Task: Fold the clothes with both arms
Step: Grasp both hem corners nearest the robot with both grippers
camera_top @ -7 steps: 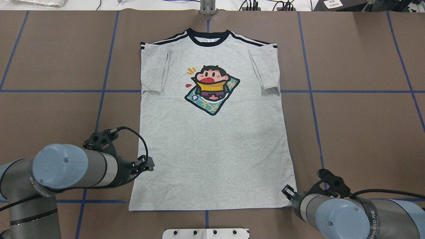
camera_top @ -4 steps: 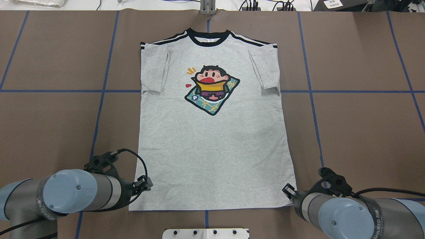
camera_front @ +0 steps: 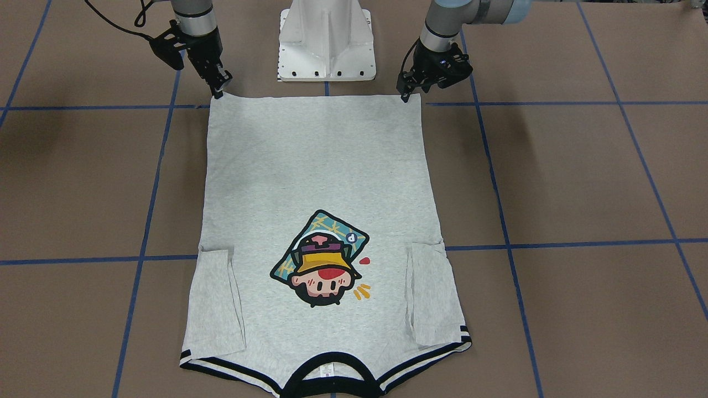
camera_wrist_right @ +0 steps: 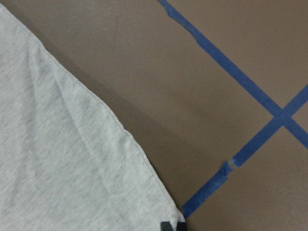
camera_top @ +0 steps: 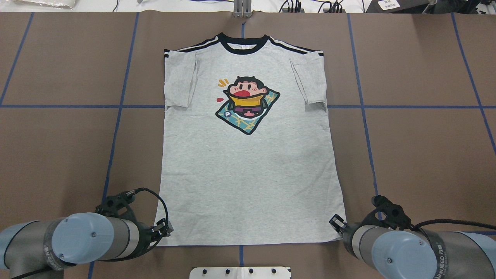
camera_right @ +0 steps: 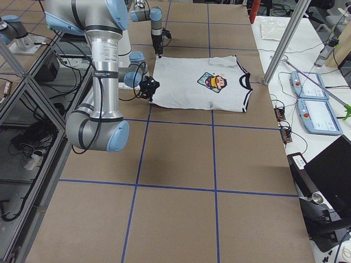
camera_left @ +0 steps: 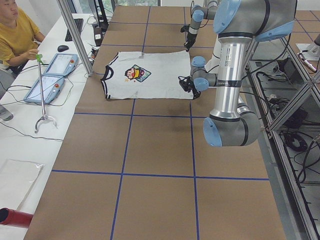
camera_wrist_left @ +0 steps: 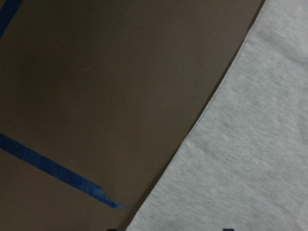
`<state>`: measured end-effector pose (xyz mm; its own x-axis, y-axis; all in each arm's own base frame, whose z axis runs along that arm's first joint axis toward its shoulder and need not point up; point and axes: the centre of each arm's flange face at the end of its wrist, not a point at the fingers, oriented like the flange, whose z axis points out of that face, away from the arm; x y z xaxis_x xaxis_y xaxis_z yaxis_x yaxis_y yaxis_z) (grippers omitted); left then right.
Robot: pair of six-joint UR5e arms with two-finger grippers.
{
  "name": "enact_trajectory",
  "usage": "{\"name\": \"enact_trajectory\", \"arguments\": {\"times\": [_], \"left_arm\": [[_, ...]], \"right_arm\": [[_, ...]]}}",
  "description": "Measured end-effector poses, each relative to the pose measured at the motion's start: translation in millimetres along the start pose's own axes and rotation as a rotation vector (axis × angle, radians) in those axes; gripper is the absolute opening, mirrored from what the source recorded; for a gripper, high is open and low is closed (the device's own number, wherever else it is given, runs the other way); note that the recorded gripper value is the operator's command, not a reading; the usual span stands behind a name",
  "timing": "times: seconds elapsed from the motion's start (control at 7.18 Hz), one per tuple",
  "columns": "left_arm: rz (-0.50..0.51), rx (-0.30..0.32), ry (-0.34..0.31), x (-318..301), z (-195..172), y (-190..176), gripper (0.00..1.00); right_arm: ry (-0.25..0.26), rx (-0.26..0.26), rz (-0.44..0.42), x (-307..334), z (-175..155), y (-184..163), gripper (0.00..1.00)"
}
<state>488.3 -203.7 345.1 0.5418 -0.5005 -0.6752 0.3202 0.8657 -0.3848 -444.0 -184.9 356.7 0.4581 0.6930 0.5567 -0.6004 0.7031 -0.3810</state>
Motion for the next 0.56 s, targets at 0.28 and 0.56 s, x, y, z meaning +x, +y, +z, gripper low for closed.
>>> {"name": "enact_trajectory", "arguments": {"times": [0.28, 0.56], "left_arm": [[0.003, -0.002, -0.005, -1.7, 2.4, 2.2, 0.66], [0.002, 0.000, -0.010, -2.9, 4.7, 1.3, 0.63]], "right_arm": [[-0.001, -0.001, -0.001, -0.2, -0.4, 0.1, 0.00], [-0.002, -0.001, -0.001, -0.3, -0.7, 0.2, 0.00]]}}
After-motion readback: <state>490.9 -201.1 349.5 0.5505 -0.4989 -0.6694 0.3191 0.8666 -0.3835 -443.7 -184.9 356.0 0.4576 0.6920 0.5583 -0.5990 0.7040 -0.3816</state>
